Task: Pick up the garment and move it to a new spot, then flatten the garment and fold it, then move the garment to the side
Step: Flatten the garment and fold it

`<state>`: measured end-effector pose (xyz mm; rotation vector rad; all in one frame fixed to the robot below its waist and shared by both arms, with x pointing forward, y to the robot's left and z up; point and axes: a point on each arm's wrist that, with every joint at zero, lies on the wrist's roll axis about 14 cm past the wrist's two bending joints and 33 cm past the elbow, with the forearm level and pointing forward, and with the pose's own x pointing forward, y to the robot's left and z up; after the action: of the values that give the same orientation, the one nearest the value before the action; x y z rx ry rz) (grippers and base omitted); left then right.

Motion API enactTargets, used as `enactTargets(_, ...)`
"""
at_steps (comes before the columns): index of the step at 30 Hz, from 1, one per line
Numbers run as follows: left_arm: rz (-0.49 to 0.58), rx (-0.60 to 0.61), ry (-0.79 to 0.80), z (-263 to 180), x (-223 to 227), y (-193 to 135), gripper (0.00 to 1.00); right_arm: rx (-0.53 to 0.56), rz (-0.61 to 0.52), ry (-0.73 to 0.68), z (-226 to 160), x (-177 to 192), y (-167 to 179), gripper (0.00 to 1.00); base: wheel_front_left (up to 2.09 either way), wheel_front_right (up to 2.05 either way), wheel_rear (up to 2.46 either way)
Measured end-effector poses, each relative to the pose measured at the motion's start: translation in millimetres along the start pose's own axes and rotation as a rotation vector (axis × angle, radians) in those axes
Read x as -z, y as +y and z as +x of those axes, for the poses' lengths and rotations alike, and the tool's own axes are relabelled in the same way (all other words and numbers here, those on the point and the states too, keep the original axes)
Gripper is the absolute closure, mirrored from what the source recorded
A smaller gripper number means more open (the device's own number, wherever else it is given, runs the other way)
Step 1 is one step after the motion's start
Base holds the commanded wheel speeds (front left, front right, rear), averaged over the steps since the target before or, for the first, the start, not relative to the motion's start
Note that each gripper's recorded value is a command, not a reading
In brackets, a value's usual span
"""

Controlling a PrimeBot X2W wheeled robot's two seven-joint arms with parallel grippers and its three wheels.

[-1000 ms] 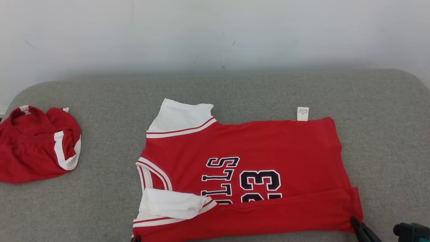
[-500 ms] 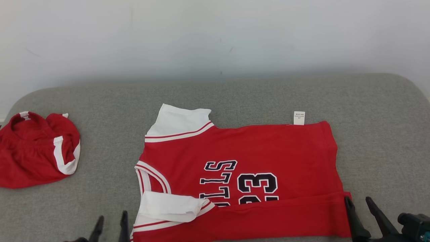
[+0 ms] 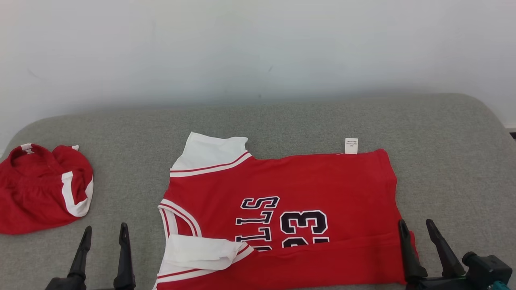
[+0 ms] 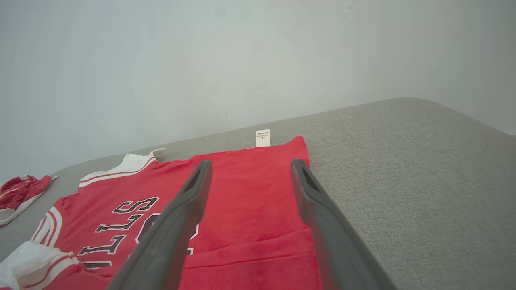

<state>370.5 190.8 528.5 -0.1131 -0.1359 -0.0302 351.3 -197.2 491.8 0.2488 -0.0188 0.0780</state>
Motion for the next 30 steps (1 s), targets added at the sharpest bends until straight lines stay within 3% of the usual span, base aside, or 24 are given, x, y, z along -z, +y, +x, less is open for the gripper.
enactTargets(12, 0.056, -0.013, 0.076, -10.0, 24.2, 10.0, 0.00, 0.003, -0.036, -0.013, -1.0, -1.1, 1.9, 0.00, 0.00, 0.00, 0.00)
enactTargets(30, 0.080, -0.048, 0.084, -15.5, 26.5, 21.7, 0.00, -0.022, -0.037, -0.005, 2.5, 4.0, 12.5, 0.00, 0.00, 0.00, 0.00)
